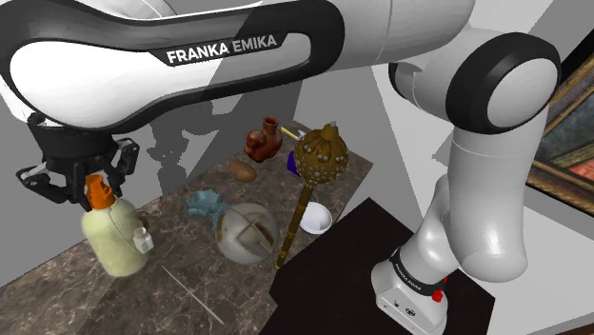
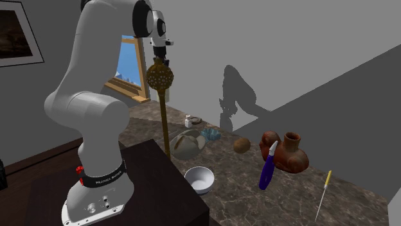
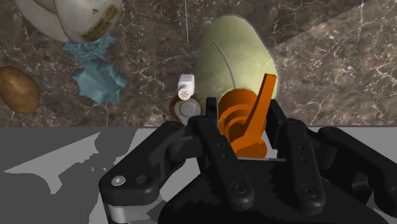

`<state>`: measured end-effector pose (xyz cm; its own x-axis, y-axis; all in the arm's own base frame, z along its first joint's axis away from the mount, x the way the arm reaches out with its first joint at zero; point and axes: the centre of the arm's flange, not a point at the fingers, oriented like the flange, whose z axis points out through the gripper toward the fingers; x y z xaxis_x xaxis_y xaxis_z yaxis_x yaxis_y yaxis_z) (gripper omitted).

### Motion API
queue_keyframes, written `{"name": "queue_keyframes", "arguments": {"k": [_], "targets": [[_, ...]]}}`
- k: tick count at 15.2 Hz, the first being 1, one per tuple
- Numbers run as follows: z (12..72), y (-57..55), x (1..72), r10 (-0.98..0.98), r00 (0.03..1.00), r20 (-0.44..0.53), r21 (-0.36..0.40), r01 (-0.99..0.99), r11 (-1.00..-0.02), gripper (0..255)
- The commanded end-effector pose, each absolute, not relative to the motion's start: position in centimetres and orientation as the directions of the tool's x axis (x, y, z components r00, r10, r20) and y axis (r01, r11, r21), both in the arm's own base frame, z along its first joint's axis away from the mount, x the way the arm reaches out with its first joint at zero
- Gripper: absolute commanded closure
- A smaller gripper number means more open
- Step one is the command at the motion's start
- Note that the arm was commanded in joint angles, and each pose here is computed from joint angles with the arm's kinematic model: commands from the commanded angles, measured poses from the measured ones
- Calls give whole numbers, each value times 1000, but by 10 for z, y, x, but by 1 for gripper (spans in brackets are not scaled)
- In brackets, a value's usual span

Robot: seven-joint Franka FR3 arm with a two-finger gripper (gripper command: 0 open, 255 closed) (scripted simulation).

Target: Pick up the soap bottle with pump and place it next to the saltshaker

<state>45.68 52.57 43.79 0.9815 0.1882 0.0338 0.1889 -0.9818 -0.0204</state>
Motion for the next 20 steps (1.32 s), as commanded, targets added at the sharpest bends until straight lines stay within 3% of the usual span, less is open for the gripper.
{"name": "queue_keyframes", "arguments": {"k": [1,20], "targets": [[428,527,458,188,982,35,-21,189,-982,255],[328,527,458,188,982,35,-21,189,-982,255]]}}
